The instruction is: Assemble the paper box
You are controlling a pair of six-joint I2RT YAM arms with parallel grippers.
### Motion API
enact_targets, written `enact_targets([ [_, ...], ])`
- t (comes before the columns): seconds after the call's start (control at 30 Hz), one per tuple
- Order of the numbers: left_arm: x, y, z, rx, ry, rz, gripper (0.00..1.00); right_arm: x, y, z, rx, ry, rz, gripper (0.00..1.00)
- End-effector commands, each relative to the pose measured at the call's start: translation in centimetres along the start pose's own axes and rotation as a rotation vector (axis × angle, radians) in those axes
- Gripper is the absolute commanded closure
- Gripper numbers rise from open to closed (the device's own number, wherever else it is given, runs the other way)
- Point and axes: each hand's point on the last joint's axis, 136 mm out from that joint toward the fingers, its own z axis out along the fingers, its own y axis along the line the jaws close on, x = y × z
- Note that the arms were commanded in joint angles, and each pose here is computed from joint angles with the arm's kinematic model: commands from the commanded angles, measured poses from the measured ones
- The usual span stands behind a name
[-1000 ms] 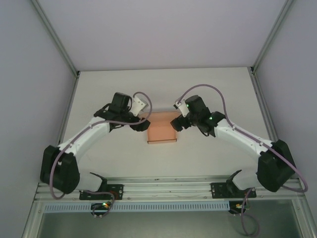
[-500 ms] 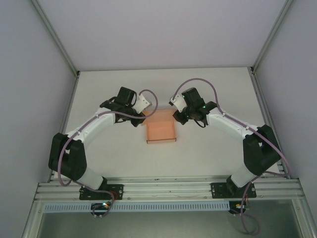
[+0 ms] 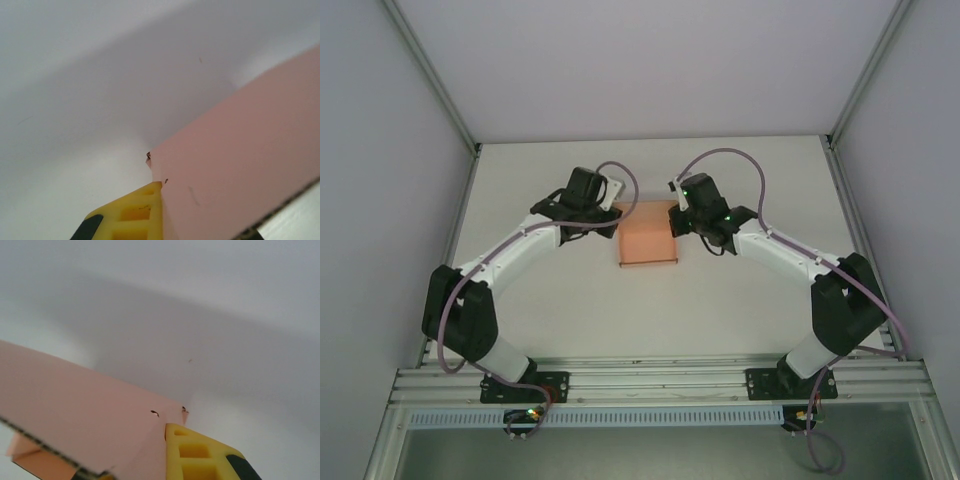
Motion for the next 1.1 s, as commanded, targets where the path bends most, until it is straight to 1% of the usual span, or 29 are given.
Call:
enact_targets([
  [0.0, -2.2, 0.7, 1.0, -0.045, -0.101, -0.248, 1.0, -2.9, -0.6, 0.5, 0.106, -0.158, 0.249, 1.0],
  [0.13, -2.7, 0.6, 2.4, -0.062, -0.137, -0.335, 1.0, -3.3, 0.1, 1.8, 0.119, -0.195, 0.342, 1.0],
  [0.23, -2.9, 0.4, 3.6, -0.05, -0.138, -0.381, 1.0, -3.1, 1.0, 2.9, 0.102, -0.194, 0.342, 1.0],
  [0.3, -3.0, 0.2, 4.3, -0.041, -0.139, -0.403, 1.0, -2.8, 0.9, 3.6, 0.123, -0.182, 0.345, 1.0],
  [0.4, -2.5, 0.0, 5.1, -0.046, -0.123, -0.396, 1.0, -2.5, 0.4, 4.3, 0.155, -0.18, 0.353, 1.0],
  [0.53, -1.8, -0.3, 5.8, -0.053, -0.101, -0.394, 1.0, -2.0, 0.6, 4.8, 0.149, -0.181, 0.352, 1.0],
  [0.7, -0.7, -0.8, 5.8, -0.085, -0.098, -0.334, 1.0, -0.8, 0.7, 4.8, 0.159, -0.175, 0.296, 1.0],
  [0.87, 1.8, -1.7, 5.5, -0.07, -0.081, -0.267, 1.0, 1.7, 0.6, 4.5, 0.154, -0.186, 0.221, 1.0],
  [0.97, 3.4, -2.2, 5.7, -0.039, -0.08, -0.267, 1.0, 3.8, 0.1, 4.6, 0.161, -0.182, 0.2, 1.0],
  [1.03, 4.1, -2.5, 5.8, -0.029, -0.07, -0.259, 1.0, 4.7, 0.1, 4.3, 0.151, -0.19, 0.181, 1.0],
  [1.07, 4.4, -2.5, 5.8, -0.029, -0.061, -0.251, 0.98, 4.8, 0.2, 4.1, 0.147, -0.202, 0.172, 1.0],
])
